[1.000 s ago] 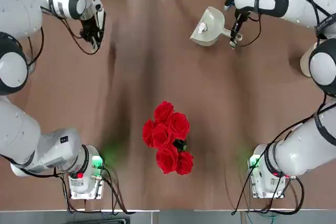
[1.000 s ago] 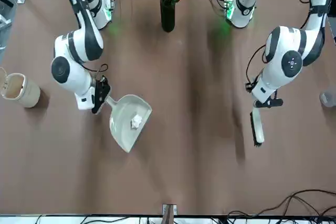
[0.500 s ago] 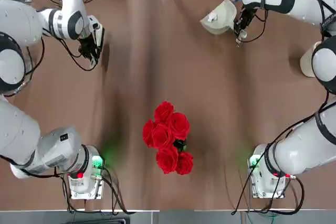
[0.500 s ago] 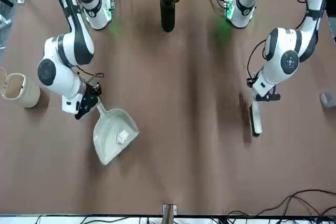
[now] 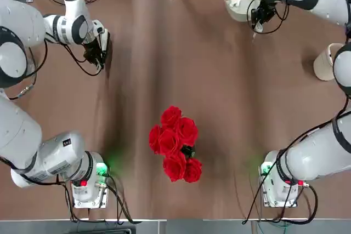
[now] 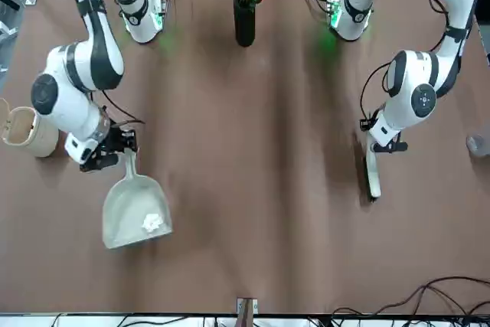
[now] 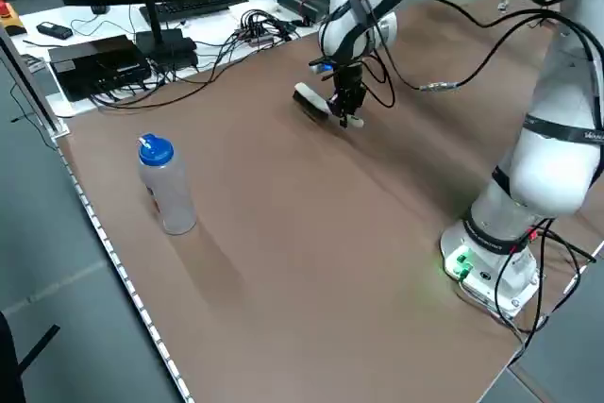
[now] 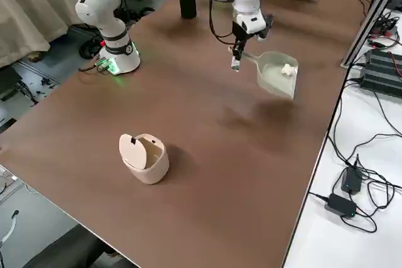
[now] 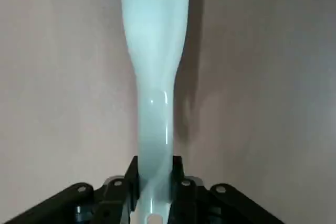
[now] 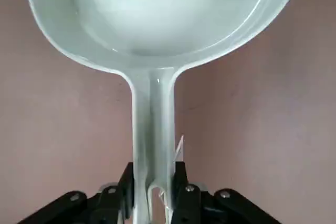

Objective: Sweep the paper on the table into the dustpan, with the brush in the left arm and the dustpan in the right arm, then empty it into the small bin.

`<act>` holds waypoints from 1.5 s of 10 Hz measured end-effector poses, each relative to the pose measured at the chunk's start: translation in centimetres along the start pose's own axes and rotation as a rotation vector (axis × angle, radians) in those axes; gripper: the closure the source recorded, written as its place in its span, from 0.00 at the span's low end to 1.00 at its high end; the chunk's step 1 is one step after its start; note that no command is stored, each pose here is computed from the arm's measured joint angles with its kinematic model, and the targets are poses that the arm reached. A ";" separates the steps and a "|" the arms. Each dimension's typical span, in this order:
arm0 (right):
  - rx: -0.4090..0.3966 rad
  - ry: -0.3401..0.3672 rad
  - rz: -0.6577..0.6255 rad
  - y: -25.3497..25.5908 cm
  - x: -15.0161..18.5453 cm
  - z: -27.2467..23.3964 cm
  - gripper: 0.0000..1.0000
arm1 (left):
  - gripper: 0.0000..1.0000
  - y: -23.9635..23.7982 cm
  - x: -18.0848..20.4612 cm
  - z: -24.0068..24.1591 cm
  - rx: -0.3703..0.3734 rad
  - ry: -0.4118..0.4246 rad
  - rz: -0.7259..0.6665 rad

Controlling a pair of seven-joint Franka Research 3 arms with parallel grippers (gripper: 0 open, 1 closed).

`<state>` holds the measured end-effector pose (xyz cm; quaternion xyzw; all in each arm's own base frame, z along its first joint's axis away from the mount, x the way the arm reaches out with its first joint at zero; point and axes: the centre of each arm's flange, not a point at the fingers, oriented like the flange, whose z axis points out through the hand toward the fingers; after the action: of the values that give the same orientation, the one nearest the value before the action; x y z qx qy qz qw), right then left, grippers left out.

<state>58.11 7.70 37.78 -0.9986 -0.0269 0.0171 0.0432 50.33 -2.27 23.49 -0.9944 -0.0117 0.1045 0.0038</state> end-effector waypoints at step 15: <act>0.100 0.234 0.749 5.4 1.1 -2.8 0.67 | 0.57 -0.1 1.2 0.8 -0.023 0.007 -0.003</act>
<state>59.56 2.11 40.03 -0.9311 0.3454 -0.0809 0.0852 51.37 -2.12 22.46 -0.9948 -0.0143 0.1008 -0.0075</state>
